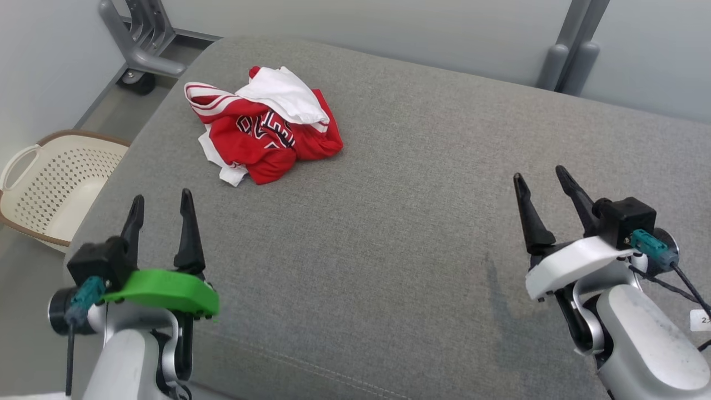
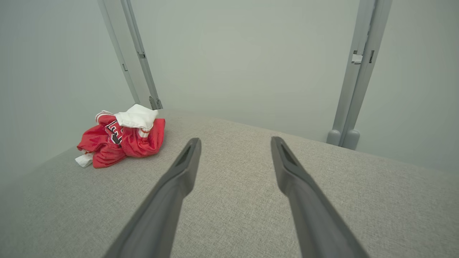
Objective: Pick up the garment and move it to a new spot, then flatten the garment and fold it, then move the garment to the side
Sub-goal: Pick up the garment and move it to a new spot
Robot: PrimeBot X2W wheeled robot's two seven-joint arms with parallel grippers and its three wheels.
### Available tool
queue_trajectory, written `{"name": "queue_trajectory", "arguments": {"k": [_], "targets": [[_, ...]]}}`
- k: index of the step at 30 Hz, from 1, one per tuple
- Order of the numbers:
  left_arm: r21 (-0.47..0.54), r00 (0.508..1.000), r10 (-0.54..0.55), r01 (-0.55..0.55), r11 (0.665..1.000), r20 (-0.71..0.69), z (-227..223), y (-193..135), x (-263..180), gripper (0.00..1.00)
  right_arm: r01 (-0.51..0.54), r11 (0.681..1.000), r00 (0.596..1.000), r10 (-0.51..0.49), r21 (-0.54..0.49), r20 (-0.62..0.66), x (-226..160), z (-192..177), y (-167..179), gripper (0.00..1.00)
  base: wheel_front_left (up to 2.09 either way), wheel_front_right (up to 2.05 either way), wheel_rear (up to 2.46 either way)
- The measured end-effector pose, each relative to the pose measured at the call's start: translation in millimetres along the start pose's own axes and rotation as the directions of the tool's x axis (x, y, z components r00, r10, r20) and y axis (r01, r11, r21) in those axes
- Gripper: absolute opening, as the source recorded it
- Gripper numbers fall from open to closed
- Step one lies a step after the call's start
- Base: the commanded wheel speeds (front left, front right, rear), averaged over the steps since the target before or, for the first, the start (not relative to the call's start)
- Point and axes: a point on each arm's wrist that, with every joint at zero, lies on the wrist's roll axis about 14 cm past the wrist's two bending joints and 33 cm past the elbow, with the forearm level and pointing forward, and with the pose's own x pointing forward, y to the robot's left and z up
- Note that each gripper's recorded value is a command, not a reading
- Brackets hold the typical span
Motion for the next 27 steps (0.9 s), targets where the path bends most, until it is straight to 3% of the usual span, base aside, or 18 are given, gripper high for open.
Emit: {"name": "queue_trajectory", "arguments": {"k": [10, 16, 27], "targets": [[0.032, 0.995, -0.061, 0.064, 0.997, -0.078, 6, -32, 78, 1.00, 0.019, 0.999, 0.999, -0.017, -0.051, 0.036, 20, 16, -25, 1.00, 0.00, 0.00, 0.00], [0.047, 0.970, -0.055, 0.068, 0.997, -0.238, -28, -45, 117, 1.00, 0.040, 0.996, 0.999, -0.038, -0.075, 0.031, 25, 18, -45, 1.00, 0.00, 0.00, 0.00], [0.030, 0.919, -0.064, 0.082, 0.996, -0.390, -79, -79, 164, 1.00, 0.102, 0.985, 0.995, -0.103, -0.141, 0.006, 24, 15, -92, 1.00, 0.00, 0.00, 0.00]]}}
